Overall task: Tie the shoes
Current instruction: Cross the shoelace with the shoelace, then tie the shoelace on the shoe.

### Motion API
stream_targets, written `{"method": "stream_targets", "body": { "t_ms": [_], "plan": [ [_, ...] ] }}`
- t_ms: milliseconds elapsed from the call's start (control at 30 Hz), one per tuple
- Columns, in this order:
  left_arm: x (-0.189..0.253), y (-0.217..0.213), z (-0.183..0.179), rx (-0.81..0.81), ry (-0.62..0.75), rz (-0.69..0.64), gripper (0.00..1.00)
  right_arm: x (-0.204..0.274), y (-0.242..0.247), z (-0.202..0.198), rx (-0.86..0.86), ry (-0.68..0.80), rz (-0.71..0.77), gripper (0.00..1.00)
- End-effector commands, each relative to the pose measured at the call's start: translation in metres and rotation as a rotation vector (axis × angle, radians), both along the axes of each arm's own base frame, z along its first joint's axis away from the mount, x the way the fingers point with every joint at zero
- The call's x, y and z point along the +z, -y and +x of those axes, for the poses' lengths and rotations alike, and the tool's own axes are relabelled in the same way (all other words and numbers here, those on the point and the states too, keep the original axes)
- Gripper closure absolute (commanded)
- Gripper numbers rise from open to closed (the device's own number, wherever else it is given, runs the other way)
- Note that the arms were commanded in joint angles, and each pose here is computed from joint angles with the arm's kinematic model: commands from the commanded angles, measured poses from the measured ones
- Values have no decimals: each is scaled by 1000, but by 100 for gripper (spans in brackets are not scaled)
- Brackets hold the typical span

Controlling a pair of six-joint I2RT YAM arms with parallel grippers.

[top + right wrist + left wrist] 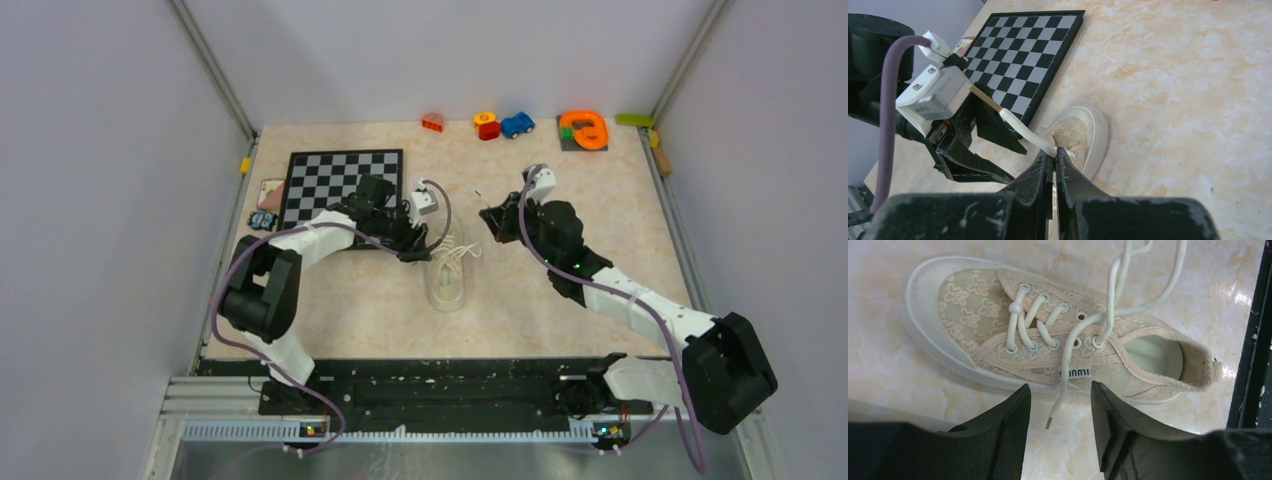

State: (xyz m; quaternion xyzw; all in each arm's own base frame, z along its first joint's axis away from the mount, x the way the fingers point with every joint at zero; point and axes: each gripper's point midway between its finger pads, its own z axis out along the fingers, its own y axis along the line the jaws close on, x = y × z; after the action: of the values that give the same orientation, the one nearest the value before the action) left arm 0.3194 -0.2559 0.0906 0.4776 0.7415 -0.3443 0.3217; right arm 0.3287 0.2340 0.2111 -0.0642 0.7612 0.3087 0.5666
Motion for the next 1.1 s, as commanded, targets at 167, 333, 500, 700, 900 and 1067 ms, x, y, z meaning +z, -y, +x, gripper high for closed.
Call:
{"method": "stream_targets", "body": {
  "t_ms": [167, 333, 500, 700, 900, 1067],
  "plan": [
    [-6, 16, -8, -119, -4, 31, 57, 31, -1, 2, 11, 59, 55, 100],
    [-10, 18, -4, -81, -10, 56, 100, 29, 9, 5, -22, 48, 60, 100],
    [17, -5, 9, 111, 34, 27, 100, 19, 51, 19, -210, -13, 91, 100],
    [63, -55, 13, 470, 69, -120, 100, 6, 79, 25, -327, -58, 101, 100],
    [63, -116, 6, 830, 26, -164, 100, -29, 83, 16, -353, -156, 109, 100],
    [69, -148, 4, 962, 75, -235, 100, -54, 96, 5, -421, -208, 112, 100]
  ]
}}
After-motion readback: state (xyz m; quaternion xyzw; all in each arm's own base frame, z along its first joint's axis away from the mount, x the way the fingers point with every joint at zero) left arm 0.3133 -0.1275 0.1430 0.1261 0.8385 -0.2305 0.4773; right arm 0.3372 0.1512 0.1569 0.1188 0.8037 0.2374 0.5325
